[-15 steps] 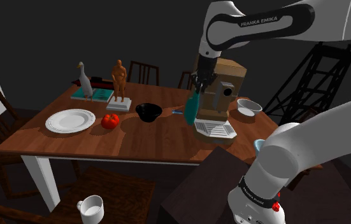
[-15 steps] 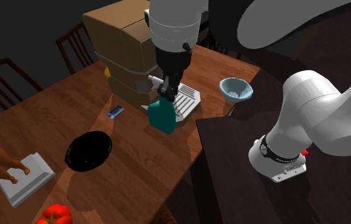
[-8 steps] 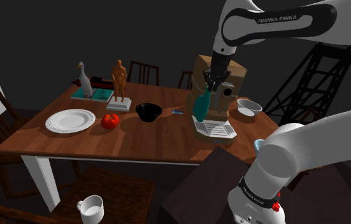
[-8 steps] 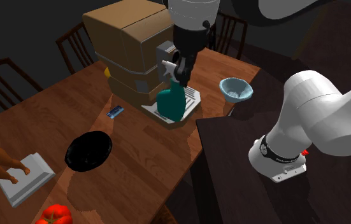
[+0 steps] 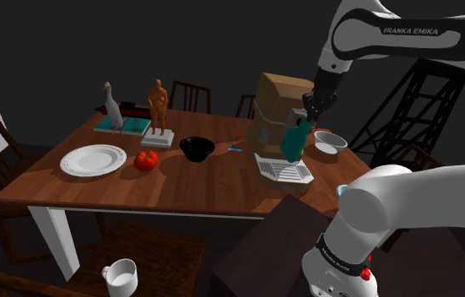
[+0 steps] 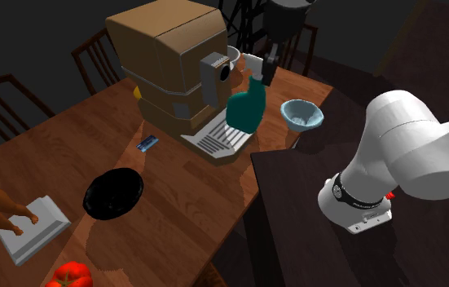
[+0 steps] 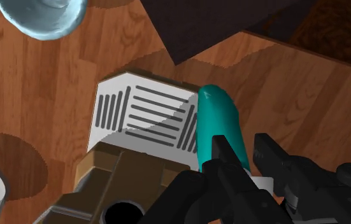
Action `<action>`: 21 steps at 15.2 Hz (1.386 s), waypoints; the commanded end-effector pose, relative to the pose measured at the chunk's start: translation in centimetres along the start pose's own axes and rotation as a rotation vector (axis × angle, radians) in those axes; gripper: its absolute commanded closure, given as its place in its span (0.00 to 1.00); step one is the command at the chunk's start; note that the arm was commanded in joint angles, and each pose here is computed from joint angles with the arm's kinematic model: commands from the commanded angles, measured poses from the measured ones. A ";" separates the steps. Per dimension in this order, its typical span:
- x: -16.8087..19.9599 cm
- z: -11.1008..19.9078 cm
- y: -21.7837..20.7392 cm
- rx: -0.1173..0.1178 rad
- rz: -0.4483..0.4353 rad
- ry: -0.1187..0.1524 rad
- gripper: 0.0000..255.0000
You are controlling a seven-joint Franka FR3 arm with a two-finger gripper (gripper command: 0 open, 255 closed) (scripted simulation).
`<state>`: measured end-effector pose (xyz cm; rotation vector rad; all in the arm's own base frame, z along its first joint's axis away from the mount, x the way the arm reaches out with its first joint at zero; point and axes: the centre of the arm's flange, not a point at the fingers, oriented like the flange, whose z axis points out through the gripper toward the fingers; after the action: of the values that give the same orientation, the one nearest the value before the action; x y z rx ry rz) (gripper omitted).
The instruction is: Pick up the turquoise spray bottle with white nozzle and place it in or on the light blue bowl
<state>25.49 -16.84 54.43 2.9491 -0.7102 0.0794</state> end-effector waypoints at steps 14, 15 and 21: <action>-8.5 -2.8 17.5 0.000 -0.001 0.000 1.00; -9.1 -2.9 18.7 0.000 -0.001 0.000 1.00; -12.5 -4.0 25.8 0.000 -0.001 0.000 1.00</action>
<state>3.78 -32.57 59.83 2.9494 -0.7088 0.0801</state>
